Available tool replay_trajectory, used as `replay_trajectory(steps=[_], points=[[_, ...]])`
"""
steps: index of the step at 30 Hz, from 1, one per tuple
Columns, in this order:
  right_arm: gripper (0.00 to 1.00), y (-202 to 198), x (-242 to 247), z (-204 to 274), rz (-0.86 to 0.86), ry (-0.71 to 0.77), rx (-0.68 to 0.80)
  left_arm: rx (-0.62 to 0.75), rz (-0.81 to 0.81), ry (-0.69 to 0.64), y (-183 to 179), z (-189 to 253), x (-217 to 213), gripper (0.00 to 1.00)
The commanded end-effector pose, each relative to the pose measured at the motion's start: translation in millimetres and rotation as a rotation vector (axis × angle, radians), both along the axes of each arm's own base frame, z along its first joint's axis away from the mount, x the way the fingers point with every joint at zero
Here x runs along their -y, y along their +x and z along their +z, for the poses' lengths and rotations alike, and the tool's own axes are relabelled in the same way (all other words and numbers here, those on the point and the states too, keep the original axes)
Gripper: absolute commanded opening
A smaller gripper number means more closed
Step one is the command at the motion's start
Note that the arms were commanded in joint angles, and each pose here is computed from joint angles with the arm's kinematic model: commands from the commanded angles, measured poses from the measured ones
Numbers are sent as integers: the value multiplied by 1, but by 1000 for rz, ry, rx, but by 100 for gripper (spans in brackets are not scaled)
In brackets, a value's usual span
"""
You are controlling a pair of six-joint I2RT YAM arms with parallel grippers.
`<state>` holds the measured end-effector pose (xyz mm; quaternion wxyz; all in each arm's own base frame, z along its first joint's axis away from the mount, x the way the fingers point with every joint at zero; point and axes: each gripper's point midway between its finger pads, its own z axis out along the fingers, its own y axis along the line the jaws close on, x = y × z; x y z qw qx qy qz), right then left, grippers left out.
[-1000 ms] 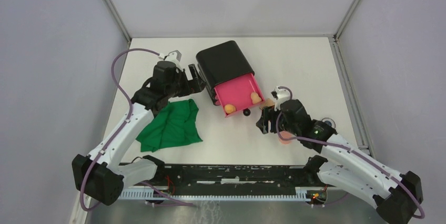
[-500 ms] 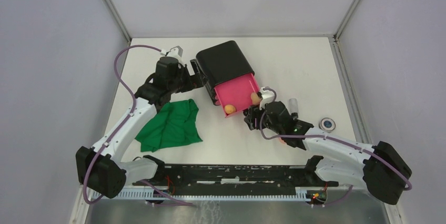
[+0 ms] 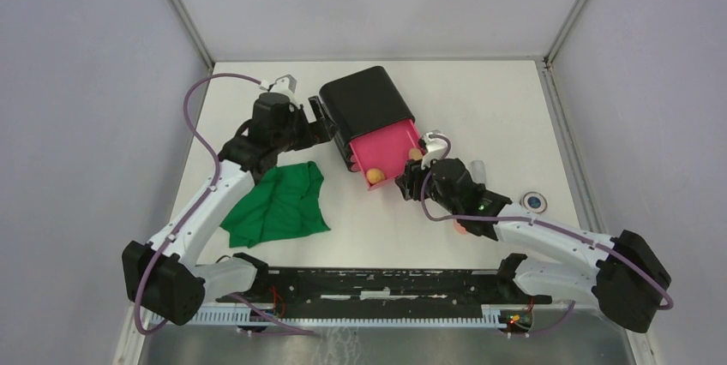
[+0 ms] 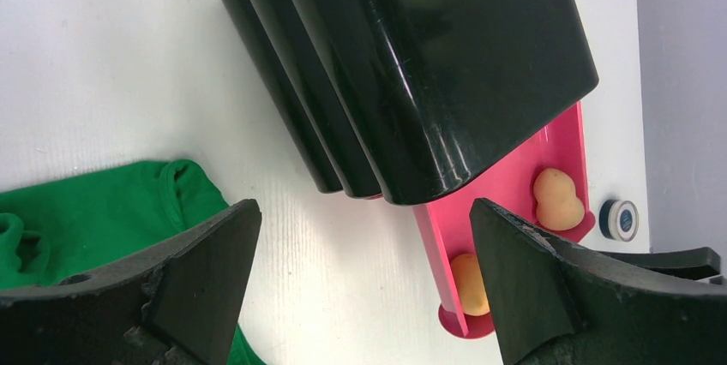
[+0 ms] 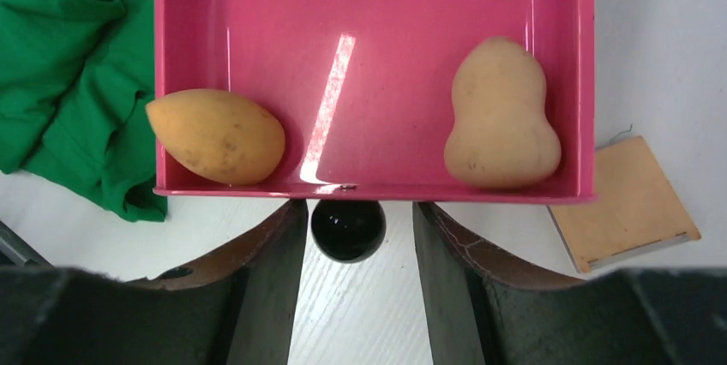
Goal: Organize the makeup
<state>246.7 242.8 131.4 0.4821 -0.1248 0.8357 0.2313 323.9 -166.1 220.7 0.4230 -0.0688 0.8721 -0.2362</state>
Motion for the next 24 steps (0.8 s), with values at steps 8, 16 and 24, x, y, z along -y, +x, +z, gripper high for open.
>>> replay_trajectory(steps=[8, 16, 24], points=[[55, 36, -20, 49, -48, 38, 118, 59, 34, -14, -1, 20, -8, 99], [55, 43, -18, 39, -85, 8, 109, 53, 33, 2, -3, 16, -10, 99], [56, 76, -22, 53, -106, -47, 169, 59, 46, 16, -9, 18, -16, 99]])
